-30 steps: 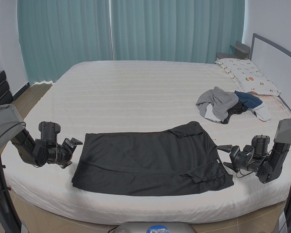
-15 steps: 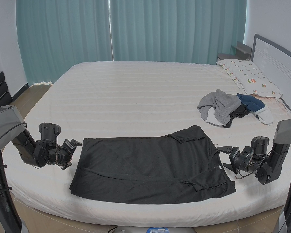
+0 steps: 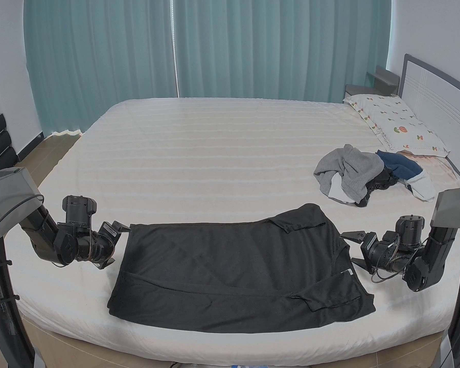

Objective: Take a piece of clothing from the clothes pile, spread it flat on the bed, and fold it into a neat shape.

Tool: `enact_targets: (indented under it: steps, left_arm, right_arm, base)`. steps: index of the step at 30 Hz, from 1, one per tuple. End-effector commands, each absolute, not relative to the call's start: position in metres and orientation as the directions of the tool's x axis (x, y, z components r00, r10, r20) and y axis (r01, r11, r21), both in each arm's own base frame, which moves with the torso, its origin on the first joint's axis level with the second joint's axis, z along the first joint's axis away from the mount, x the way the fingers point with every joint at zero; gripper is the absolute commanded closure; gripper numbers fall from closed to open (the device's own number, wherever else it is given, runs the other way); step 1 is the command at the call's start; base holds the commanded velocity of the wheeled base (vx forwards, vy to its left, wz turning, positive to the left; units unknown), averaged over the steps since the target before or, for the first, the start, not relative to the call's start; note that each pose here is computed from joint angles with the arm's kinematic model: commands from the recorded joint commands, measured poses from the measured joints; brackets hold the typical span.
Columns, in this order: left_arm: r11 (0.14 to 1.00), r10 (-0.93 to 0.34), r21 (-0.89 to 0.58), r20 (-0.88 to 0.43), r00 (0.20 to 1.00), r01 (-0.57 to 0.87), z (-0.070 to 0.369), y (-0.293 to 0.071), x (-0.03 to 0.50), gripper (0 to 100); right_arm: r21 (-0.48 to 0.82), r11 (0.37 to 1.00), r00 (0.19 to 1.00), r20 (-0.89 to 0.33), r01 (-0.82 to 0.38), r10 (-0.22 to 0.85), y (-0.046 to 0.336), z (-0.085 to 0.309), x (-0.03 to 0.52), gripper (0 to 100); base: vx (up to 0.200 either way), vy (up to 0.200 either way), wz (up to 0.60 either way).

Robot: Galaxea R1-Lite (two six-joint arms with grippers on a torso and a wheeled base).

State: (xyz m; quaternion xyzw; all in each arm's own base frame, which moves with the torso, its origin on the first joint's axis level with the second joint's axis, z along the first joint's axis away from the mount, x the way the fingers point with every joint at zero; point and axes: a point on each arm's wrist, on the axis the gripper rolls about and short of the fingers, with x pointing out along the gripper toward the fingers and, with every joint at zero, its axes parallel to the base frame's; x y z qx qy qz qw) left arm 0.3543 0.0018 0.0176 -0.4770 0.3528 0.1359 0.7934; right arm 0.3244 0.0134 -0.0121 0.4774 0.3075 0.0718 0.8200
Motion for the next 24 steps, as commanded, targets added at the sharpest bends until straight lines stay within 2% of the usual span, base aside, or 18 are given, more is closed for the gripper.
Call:
enact_targets:
  steps: [1,6,9,16,24]
  left_arm:
    - [0.507,-0.122,-0.660,-0.691,0.712,-0.554,0.016,0.002,0.354,0]
    - [0.507,-0.123,-0.660,-0.692,0.711,-0.554,0.016,0.002,0.354,0]
    - [0.508,-0.124,-0.659,-0.693,0.710,-0.555,0.016,0.001,0.354,0]
    - [0.506,-0.129,-0.657,-0.698,0.704,-0.559,0.014,0.001,0.352,0]
    - [0.509,-0.132,-0.656,-0.699,0.702,-0.557,0.014,0.000,0.351,0]
  right_arm:
    - [0.828,0.537,0.801,-0.426,0.159,0.420,0.018,-0.008,0.325,0]
    - [0.819,0.558,0.820,-0.407,0.133,0.403,0.032,0.000,0.331,0]
    - [0.803,0.584,0.838,-0.395,0.117,0.376,0.052,0.002,0.346,0]
    - [0.762,0.624,0.815,-0.467,0.174,0.343,0.087,0.002,0.397,0]
    - [0.737,0.653,0.797,-0.496,0.175,0.345,0.121,-0.009,0.435,0]
  base:
    - [0.000,0.000,0.00]
    - [0.000,0.000,0.00]
    - [0.000,0.000,0.00]
    - [0.000,0.000,0.00]
    - [0.000,0.000,0.00]
